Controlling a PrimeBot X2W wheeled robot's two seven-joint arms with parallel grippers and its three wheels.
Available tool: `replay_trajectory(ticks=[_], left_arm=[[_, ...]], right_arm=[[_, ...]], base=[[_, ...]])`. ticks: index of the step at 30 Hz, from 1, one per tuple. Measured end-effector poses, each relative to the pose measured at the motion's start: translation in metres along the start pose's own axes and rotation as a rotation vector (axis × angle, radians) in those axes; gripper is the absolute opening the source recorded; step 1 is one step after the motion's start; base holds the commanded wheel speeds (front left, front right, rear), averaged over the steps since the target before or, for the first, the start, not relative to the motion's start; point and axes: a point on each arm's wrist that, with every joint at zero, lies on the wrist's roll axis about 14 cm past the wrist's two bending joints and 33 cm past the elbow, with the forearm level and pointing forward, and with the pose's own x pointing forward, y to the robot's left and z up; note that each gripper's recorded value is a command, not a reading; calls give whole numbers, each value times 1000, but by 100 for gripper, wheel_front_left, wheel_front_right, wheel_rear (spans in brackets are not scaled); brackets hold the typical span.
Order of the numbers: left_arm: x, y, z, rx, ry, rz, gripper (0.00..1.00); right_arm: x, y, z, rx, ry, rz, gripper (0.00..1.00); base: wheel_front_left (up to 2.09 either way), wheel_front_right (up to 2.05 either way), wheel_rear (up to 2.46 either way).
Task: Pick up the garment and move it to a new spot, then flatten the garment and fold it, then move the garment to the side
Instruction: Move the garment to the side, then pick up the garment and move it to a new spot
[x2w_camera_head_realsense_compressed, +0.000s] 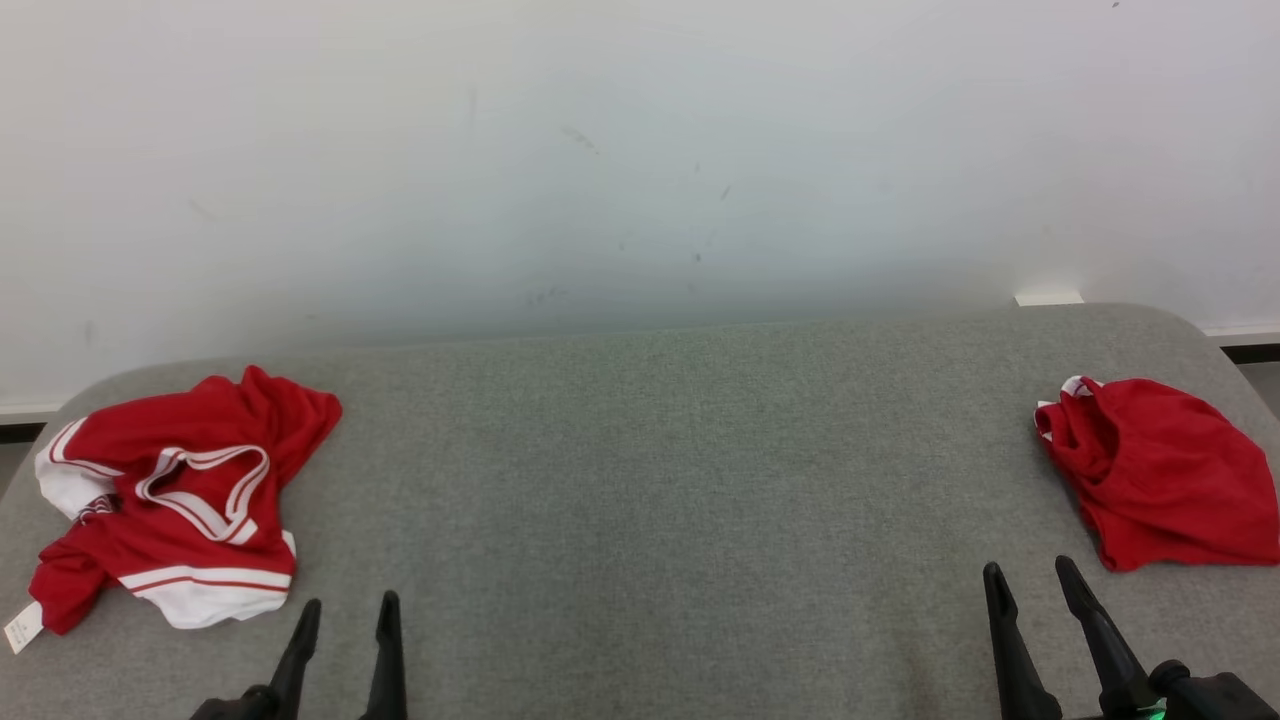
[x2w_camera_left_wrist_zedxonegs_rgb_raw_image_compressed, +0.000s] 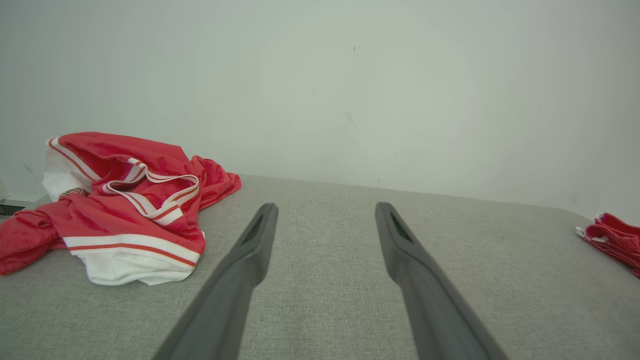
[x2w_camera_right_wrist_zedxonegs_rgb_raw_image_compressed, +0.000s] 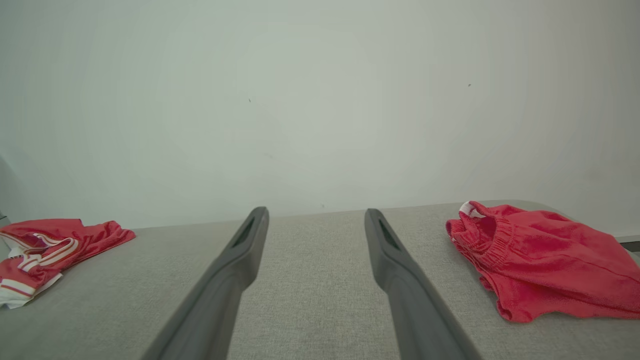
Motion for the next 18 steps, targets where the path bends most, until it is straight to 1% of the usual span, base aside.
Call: replay_trajectory(ticks=[5,14,18], left_arm=[[-3,-1,-2,-5,6,7,100],[-1,2,-1,-1,2,20,100],[0,15,8,5,-24,63,100]], right_arm=[[-5,1,-4,-3,8,-8,100],[-3,6,-12,-5,29,0,100],[8,19,-18,14,44,36,100]], base=[[0,0,0],[0,0,0],[0,0,0]])
